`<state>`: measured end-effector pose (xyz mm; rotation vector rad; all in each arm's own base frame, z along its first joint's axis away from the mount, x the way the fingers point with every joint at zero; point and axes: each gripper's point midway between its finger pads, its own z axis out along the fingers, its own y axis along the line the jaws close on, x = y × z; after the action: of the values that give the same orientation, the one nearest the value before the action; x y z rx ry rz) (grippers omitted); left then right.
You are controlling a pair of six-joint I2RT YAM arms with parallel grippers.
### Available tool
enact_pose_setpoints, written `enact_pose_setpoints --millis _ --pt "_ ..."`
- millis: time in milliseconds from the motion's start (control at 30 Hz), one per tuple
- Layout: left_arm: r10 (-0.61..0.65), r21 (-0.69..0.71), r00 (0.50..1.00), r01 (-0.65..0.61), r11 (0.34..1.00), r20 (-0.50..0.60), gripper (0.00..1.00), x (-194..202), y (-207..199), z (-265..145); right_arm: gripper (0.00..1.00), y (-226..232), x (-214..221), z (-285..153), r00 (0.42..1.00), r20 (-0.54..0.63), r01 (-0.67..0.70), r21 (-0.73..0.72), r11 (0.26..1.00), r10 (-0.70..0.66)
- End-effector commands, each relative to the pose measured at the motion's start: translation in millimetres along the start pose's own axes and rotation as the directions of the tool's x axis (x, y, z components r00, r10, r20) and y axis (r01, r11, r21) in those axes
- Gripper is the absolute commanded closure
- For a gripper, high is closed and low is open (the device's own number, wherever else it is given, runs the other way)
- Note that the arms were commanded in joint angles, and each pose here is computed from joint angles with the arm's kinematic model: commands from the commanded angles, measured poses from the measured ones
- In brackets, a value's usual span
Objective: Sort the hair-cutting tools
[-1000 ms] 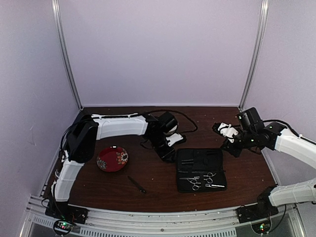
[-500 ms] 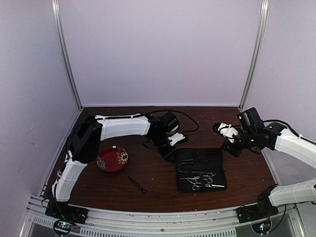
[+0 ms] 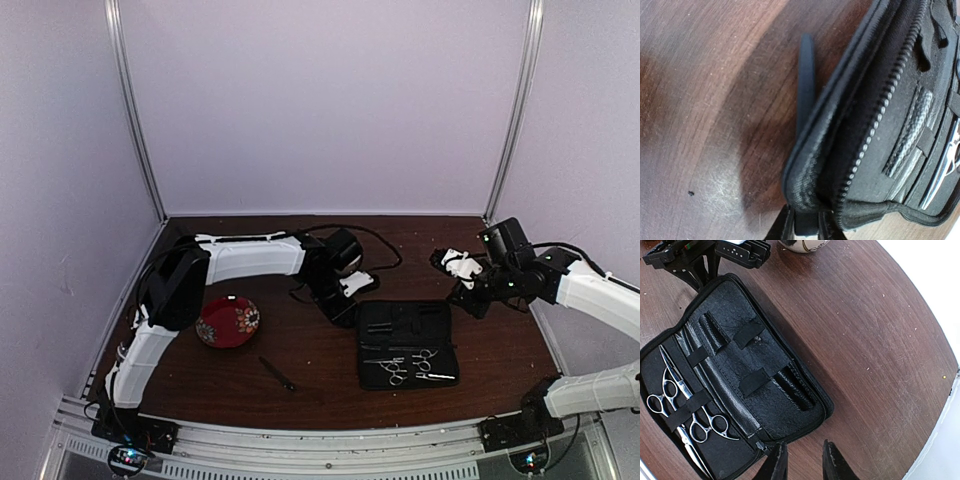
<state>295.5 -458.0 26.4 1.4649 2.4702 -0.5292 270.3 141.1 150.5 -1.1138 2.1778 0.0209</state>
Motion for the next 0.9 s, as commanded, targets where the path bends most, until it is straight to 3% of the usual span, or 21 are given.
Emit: enact_pose_setpoints --millis 0,367,633,867 --pt "0.000 0.012 1.000 -0.001 1.000 0.028 0.83 -7 -2 -19 0.76 -4 2 3 1.000 -0.004 -0.005 0.017 1.000 0.005" --pt "-0.052 0.048 0.991 0.058 0.997 -0.121 0.85 66 -21 -52 0.76 -1 2 5 1.000 -0.009 0.000 -0.003 1.000 0.000" --pt "-0.052 0.352 0.983 0.112 0.929 -0.174 0.85 99 -75 -56 0.76 1 3 7 1.000 -0.015 0.001 -0.014 1.000 -0.002" --pt "-0.079 0.425 0.975 0.163 0.890 -0.209 0.84 110 -77 -52 0.76 3 4 8 1.000 -0.022 0.001 -0.024 1.000 -0.001"
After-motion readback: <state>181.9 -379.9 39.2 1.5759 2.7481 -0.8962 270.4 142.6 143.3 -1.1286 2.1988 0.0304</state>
